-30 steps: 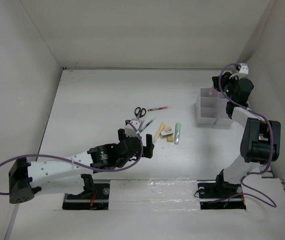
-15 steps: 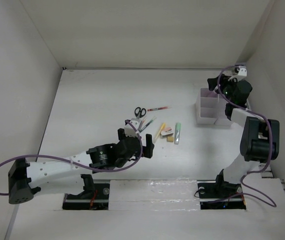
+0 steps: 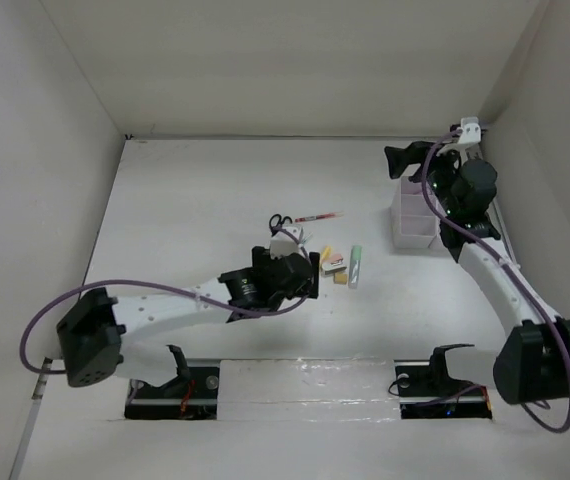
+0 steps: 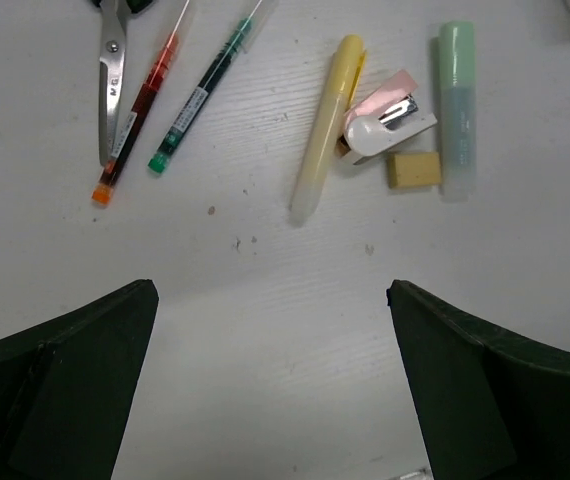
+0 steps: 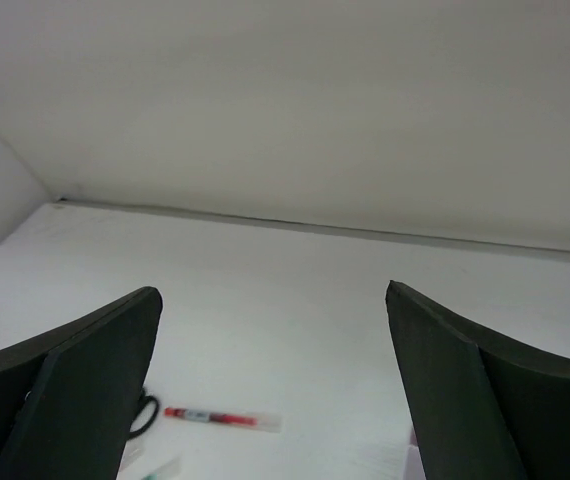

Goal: Sort the stationery into containers
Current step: Place the pen in the storage box, then pick up the pen from the center of the board.

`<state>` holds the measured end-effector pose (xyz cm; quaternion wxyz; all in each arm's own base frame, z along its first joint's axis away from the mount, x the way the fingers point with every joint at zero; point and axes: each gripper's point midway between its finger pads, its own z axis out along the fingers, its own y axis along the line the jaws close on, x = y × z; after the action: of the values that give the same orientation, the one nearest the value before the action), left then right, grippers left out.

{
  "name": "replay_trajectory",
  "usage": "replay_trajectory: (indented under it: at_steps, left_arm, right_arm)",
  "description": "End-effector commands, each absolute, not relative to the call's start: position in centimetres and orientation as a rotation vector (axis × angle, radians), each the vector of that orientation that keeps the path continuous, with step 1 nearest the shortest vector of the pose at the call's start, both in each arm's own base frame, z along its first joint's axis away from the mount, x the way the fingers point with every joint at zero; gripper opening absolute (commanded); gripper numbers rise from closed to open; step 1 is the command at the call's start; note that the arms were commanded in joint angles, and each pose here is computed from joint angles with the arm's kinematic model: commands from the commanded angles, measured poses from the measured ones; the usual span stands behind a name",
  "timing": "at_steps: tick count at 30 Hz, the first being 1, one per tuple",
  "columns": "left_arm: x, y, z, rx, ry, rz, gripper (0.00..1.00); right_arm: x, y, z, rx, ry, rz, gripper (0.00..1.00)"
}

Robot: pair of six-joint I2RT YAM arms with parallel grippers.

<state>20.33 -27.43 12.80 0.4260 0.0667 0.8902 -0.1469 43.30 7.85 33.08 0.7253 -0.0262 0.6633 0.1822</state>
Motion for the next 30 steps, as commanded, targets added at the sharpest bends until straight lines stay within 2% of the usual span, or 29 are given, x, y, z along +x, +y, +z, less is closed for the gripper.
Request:
replay_trajectory:
  at_steps: [1,5,14,20,23,24,27,28,30]
  left_arm:
    - [21.5,-29.6,13.1,0.253,2.226,-0.348,1.0]
    - [23.1,-31.6,11.0,0.39,2.225,-0.233,1.0]
    - [25.5,-33.1,8.2,0.53,2.221,-0.238,0.95]
    - [26.6,-33.9,6.3,0.616,2.236,-0.246,0.89]
    - [26.9,-34.1,4.8,0.63,2.27,-0.236,0.89]
    - [27.0,-34.5,4.7,0.633,2.269,-0.25,0.84]
    - [26.8,-34.6,2.9,0.656,2.301,-0.229,0.81]
    - [26.7,-34.3,2.3,0.664,2.315,-0.214,0.76]
    - [26.9,-34.4,1.9,0.649,2.322,-0.201,0.73]
  right_arm:
    - [40.6,8.0,33.9,-0.059,1.5,0.37,1.0]
    - [36.8,10.0,34.4,-0.121,1.49,0.448,1.0]
    - [30.0,10.8,36.0,-0.186,1.428,0.504,1.0]
    - [29.3,11.5,35.9,-0.219,1.435,0.545,1.0]
    - [29.0,11.9,36.3,-0.231,1.427,0.567,1.0]
    - [28.9,12.1,36.3,-0.238,1.426,0.575,1.0]
    - [28.6,12.1,36.6,-0.239,1.415,0.574,1.0]
    - [28.5,11.9,36.9,-0.233,1.406,0.567,1.0]
    - [28.5,11.9,36.9,-0.232,1.406,0.567,1.0]
